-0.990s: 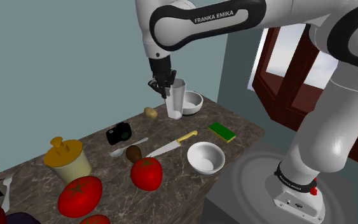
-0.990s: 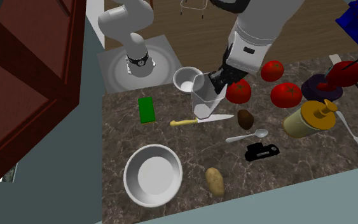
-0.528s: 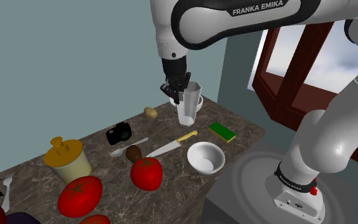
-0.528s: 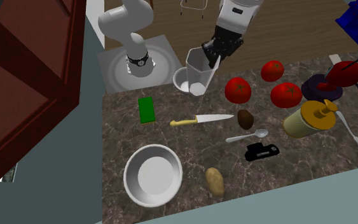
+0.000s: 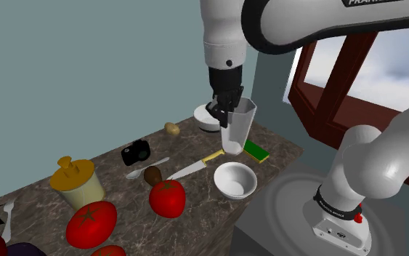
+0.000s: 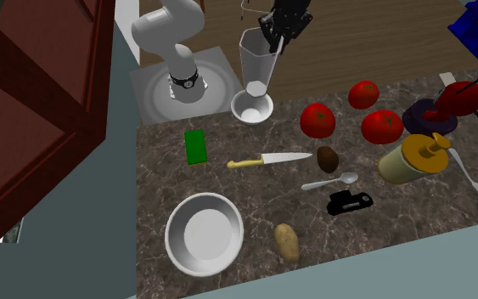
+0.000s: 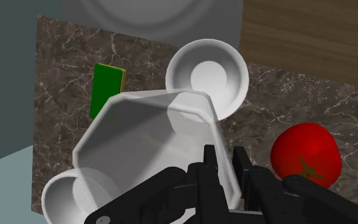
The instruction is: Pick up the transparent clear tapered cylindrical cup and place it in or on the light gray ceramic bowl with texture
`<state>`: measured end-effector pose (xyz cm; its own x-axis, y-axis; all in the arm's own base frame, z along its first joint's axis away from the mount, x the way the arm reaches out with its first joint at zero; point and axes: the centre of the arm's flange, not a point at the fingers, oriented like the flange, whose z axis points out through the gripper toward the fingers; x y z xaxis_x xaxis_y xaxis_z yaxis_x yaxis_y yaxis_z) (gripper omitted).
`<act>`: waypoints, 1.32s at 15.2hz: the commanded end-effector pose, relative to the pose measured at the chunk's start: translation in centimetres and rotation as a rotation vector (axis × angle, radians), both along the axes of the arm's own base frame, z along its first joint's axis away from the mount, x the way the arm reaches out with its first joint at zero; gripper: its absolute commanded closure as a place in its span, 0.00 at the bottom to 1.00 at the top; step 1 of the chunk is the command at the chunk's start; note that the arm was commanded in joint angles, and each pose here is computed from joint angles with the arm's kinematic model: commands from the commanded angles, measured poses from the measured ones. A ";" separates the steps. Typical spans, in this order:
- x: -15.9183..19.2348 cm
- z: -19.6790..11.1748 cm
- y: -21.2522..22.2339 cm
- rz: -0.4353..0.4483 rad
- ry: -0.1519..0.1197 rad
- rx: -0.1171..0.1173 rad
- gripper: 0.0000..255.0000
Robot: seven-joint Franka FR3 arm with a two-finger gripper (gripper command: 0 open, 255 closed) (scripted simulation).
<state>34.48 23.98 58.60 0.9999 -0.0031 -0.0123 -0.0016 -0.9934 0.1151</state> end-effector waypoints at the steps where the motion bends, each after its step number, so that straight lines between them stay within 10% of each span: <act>1: -3.0 0.6 0.8 -0.001 0.000 0.000 1.00; 20: -3.0 -9.4 0.8 -0.001 0.000 0.000 1.00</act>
